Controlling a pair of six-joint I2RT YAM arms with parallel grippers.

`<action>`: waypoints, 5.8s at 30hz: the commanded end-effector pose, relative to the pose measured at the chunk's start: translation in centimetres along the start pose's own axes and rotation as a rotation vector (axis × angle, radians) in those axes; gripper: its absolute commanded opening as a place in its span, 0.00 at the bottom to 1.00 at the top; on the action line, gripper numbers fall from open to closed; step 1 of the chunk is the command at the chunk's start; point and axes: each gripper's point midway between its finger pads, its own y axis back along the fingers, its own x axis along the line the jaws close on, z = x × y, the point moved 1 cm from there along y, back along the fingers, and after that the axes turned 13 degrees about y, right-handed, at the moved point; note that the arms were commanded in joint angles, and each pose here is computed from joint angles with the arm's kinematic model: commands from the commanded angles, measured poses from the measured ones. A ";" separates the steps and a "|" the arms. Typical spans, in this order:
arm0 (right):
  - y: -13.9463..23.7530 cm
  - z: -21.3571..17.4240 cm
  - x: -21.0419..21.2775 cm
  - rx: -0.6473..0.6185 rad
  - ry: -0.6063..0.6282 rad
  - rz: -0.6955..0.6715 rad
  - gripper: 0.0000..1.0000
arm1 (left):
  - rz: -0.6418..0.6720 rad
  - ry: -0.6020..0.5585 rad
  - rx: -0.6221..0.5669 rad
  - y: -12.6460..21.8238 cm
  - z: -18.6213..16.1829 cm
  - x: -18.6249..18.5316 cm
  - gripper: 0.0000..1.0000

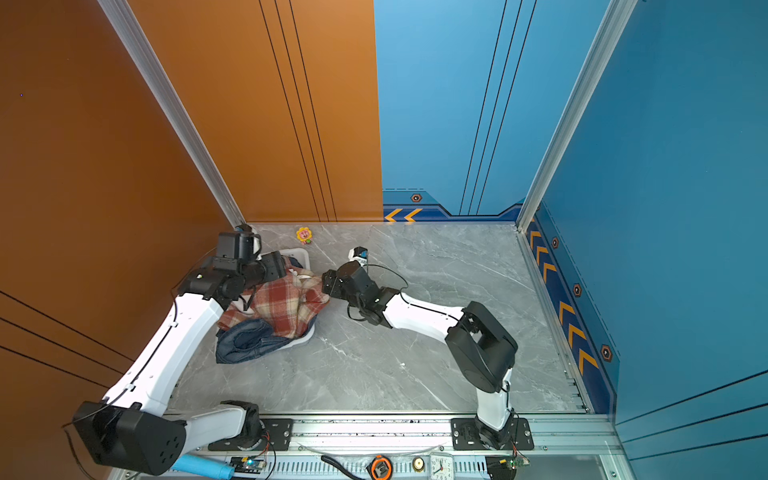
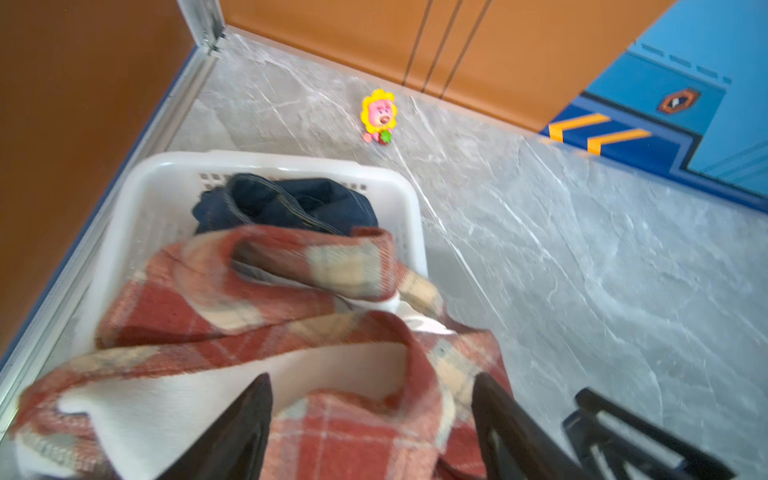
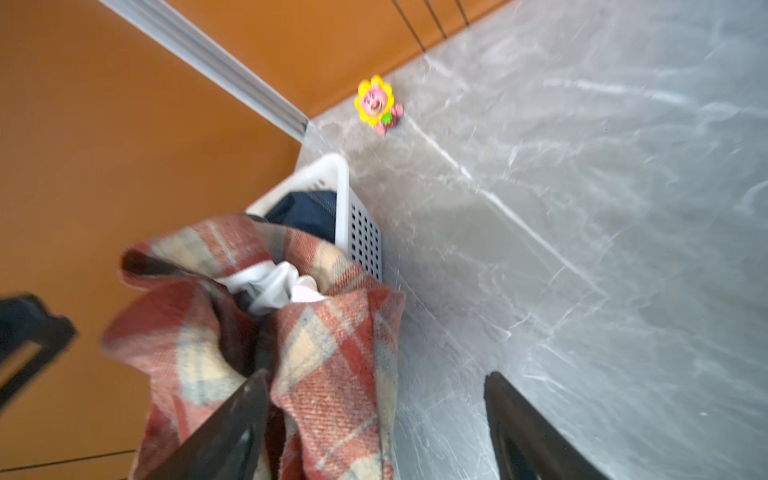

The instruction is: Fold and stack the skirts

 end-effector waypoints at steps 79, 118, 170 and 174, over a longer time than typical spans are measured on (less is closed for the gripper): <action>7.4 6.5 -17.2 -0.145 0.226 -0.232 0.80 | 0.337 -0.412 0.283 -18.1 0.9 6.6 0.12; 6.6 7.3 -15.2 -0.120 0.283 -0.190 0.81 | 0.327 -0.274 -0.026 -11.4 12.5 4.1 0.80; 6.6 8.1 -12.5 -0.106 0.314 -0.190 0.81 | 0.328 -0.097 -0.569 3.9 28.1 0.5 0.00; 6.5 8.1 -12.3 -0.104 0.317 -0.191 0.81 | 0.305 -0.068 -0.619 5.3 29.3 0.0 0.00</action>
